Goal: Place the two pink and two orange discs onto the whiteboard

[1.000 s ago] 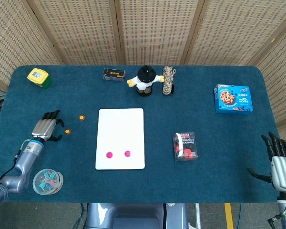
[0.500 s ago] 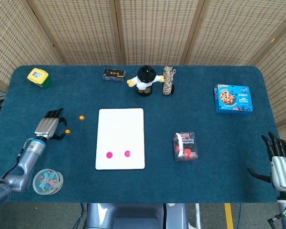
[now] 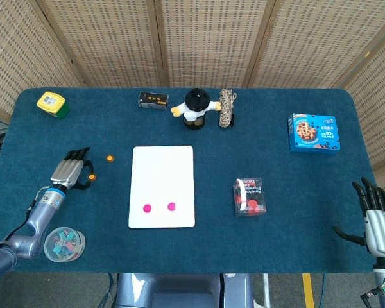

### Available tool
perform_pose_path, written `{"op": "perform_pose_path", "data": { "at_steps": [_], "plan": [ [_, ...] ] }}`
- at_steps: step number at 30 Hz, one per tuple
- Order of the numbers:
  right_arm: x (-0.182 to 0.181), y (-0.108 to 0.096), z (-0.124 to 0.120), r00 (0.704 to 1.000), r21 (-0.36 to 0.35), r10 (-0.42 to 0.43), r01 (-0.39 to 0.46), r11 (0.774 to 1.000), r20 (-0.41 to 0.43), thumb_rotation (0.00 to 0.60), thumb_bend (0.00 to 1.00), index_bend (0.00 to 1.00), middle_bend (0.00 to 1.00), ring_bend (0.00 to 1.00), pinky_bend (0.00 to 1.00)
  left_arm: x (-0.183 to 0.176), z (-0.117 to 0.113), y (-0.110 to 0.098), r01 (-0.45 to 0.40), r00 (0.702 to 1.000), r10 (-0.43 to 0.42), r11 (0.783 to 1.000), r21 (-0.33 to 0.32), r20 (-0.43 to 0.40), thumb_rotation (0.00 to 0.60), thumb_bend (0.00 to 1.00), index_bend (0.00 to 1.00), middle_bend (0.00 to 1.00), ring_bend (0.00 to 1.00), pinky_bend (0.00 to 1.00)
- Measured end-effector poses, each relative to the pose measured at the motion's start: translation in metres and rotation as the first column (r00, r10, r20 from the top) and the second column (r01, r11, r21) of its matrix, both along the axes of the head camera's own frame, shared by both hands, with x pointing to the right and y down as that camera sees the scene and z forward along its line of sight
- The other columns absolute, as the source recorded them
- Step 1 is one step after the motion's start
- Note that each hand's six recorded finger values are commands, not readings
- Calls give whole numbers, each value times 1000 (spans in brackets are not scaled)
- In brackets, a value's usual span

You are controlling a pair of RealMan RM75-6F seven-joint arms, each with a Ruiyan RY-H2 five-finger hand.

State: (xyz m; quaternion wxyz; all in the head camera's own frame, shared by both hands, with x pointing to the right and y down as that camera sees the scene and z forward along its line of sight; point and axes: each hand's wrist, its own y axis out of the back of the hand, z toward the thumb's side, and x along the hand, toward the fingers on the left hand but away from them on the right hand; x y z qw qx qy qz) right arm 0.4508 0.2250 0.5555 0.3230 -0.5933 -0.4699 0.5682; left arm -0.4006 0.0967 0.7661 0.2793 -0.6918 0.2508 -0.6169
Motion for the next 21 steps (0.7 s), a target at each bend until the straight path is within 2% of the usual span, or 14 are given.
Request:
{"op": "perform_pose_path", "data": {
  "at_steps": [3,11,17,21],
  "plan": [
    [0,0,0,1000,1,0,0,1000,0,600,0,0,0,0,0,1,0,1,-1,1000,1,1000,0,1,600,358,597,0,0,0],
    [0,0,0,1000,1,2,-2,1000,5,600,0,0,0,0,0,11,-8,-4,-1,999,2,1000,25,-40,600,358,599,0,0,0],
    [0,0,0,1000,2,1,-1,1000,6,600,0,0,0,0,0,54,-29,-5,-43,984,51,998,53,-169,600,353,599,0,0,0],
    [0,0,-1,1000,3,2,-2,1000,9,600,0,0,0,0,0,99,-43,3,-116,961,125,992,51,-246,600,353,599,0,0,0]
  ]
}}
